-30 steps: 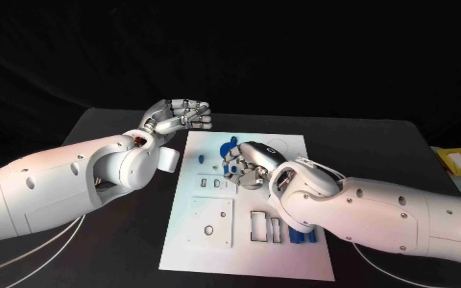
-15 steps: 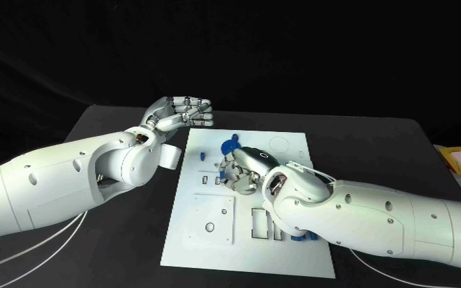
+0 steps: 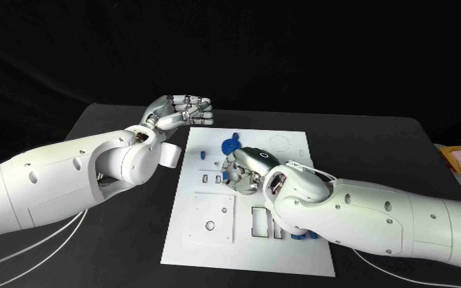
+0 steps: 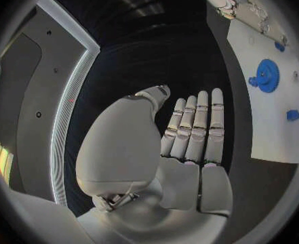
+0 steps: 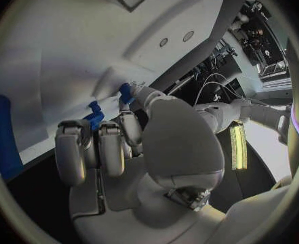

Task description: Assemble the parts on the task board

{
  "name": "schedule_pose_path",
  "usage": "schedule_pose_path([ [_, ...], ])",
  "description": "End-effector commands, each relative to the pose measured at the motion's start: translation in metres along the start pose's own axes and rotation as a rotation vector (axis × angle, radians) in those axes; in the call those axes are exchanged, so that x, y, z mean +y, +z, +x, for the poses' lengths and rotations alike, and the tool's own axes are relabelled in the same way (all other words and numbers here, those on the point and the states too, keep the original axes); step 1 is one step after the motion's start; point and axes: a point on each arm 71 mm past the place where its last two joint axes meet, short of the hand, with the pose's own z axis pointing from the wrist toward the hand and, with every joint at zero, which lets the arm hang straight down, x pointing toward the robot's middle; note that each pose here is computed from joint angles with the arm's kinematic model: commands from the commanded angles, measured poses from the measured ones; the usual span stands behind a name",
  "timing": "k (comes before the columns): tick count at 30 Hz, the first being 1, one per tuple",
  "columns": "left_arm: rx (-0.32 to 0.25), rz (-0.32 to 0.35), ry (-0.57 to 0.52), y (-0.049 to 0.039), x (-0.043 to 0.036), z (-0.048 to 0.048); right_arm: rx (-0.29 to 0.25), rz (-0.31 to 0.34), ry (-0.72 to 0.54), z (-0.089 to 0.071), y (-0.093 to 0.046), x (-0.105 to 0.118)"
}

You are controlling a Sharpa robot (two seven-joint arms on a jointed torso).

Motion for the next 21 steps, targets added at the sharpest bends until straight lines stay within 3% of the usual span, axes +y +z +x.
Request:
schedule_pose_path([
  [1, 0.017, 0.006, -0.009, 0.0004, -0.0012, 0.0021, 0.02, 0.005, -0.029, 0.0026, 0.0003, -0.0004],
  [21, 0.017, 0.004, -0.009, 0.0004, -0.0009, 0.0014, 0.014, 0.006, -0.027, 0.0028, 0.0012, -0.0003],
])
